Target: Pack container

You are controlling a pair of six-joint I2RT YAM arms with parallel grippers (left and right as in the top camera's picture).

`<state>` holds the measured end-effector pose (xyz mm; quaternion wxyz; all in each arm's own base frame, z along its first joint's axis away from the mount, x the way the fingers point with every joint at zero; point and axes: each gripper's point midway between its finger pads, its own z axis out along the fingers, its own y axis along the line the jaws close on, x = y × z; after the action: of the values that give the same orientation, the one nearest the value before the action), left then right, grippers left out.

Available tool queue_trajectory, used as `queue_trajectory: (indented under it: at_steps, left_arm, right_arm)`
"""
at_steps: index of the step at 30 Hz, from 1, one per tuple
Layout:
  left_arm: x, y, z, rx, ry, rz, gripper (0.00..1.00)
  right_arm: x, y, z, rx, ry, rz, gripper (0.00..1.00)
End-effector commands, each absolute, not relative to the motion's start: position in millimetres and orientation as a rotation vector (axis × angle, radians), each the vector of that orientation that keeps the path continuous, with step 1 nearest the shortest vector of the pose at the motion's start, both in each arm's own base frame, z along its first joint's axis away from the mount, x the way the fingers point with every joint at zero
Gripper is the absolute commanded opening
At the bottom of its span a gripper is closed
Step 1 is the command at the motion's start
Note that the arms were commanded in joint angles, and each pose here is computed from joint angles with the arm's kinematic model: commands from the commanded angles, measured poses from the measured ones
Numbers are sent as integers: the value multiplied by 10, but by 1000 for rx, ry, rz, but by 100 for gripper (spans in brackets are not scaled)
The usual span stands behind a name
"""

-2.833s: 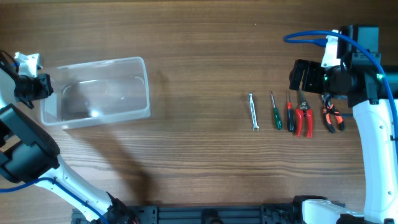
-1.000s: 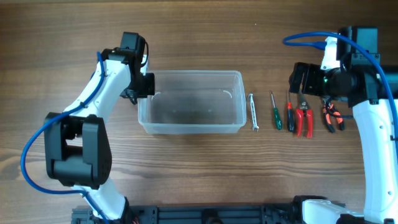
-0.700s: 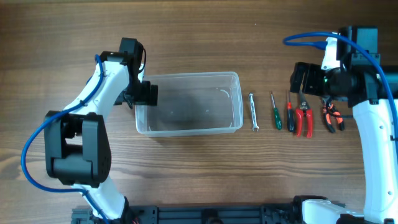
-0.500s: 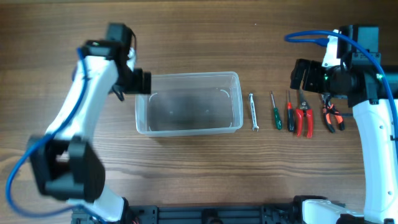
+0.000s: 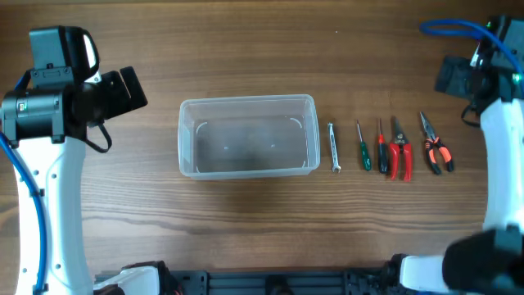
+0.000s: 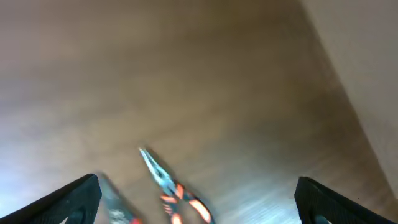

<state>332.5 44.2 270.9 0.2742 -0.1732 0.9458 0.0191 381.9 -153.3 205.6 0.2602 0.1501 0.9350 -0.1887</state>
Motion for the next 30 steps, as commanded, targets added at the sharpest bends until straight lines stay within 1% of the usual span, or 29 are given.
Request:
queue_trajectory:
  at_steps: [1, 3, 5, 7, 11, 12, 13, 15, 17, 18, 19, 21, 23, 25, 26, 28, 29, 30]
  left_arm:
    - [3320, 480, 2734, -498, 2530, 59, 100]
    - [3320, 480, 2734, -498, 2529, 59, 100]
    - [3320, 480, 2734, -498, 2529, 59, 100]
    - [3320, 480, 2734, -498, 2529, 59, 100]
    - [3320, 480, 2734, -498, 2530, 59, 100]
    - [3321, 480, 2732, -498, 2530, 59, 100]
    - [3321, 480, 2732, -498, 2530, 59, 100]
    - [3320, 480, 2734, -498, 2529, 59, 100]
    - [3321, 480, 2732, -498, 2530, 59, 100]
    - [3320, 480, 2734, -498, 2530, 59, 100]
    - [3320, 480, 2734, -498, 2530, 59, 100]
    - [3320, 480, 2734, -498, 2529, 59, 100]
    - [3320, 480, 2734, -498, 2529, 59, 100]
    - [3320, 480, 2734, -498, 2529, 59, 100]
    - [3320, 480, 2734, -498, 2529, 59, 100]
    - [3320, 480, 2734, -498, 2530, 59, 100]
    - [3320, 480, 2734, -498, 2530, 59, 100]
    - [3321, 480, 2732, -498, 2530, 59, 100]
  right_arm:
    - [3662, -1705, 1393, 253, 2797, -500, 99]
    - [3541, -1638, 1024, 221, 2947, -411, 98]
    - [3475, -1543, 794, 206, 3035, -327, 95]
    - [3454, -1288, 619, 100, 3094, -103, 86]
    - [3144, -1271, 372, 124, 3208, -125, 79]
    - [3117, -1247, 306, 127, 3211, -112, 79]
    - [3070, -1232, 233, 127, 3219, -109, 76]
    - [2982, -1202, 74, 158, 3226, -107, 75]
    - [2953, -1192, -33, 161, 3217, -111, 70]
    - [2957, -1192, -65, 163, 3208, -114, 67]
    - [2970, -1197, -85, 178, 3200, -118, 60]
    - [2975, -1199, -98, 205, 3196, -120, 51]
    - [2961, -1194, -119, 205, 3197, -119, 47]
    - [2961, -1194, -154, 246, 3186, -124, 32]
    - [2950, -1191, -169, 247, 3187, -123, 27]
    - [2955, -1193, -188, 284, 3176, -127, 25]
    - [2977, -1201, -189, 286, 3166, -131, 22]
    - [2988, -1204, -189, 286, 3161, -132, 17]
